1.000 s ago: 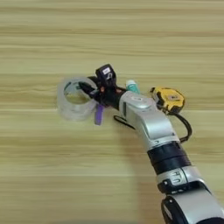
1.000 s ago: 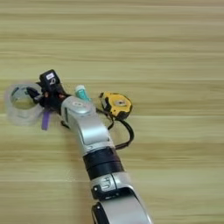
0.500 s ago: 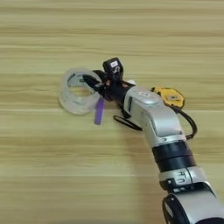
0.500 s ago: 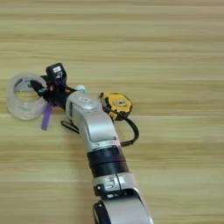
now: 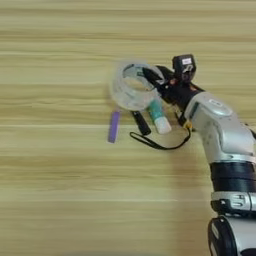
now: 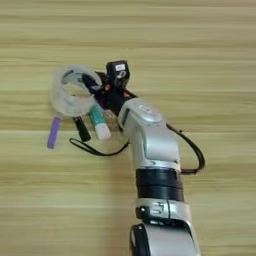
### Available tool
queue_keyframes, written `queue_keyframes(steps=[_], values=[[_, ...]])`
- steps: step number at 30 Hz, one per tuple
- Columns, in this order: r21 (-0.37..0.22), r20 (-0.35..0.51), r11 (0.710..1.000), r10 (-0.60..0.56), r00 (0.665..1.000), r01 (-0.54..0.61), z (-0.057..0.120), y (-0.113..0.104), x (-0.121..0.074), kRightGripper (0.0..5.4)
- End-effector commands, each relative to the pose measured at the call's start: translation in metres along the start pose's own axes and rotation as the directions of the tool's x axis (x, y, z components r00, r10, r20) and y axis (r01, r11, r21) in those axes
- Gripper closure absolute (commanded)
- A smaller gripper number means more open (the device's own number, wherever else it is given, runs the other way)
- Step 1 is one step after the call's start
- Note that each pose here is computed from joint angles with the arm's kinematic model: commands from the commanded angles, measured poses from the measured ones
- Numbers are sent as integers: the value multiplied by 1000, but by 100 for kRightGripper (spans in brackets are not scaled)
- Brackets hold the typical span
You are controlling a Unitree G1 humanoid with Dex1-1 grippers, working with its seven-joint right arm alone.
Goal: Move the objects on the table
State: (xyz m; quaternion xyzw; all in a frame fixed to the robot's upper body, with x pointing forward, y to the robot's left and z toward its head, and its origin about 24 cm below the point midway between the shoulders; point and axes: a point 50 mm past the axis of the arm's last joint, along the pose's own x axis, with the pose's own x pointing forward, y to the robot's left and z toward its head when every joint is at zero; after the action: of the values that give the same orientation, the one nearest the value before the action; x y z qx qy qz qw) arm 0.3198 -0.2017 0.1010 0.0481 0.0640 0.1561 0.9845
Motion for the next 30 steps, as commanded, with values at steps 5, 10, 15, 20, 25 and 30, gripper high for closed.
queue_keyframes(steps=[5,10,15,20,25,30], values=[[-47,248,980,-176,953,193,64,-53,-19,386],[-49,283,947,-290,914,316,71,-84,-32,386],[-29,303,913,-380,874,407,72,-108,-46,386],[-36,302,865,-469,830,501,70,-130,-60,386],[-36,256,844,-510,821,535,53,-141,-65,386],[-36,239,824,-542,806,565,45,-149,-71,386]])
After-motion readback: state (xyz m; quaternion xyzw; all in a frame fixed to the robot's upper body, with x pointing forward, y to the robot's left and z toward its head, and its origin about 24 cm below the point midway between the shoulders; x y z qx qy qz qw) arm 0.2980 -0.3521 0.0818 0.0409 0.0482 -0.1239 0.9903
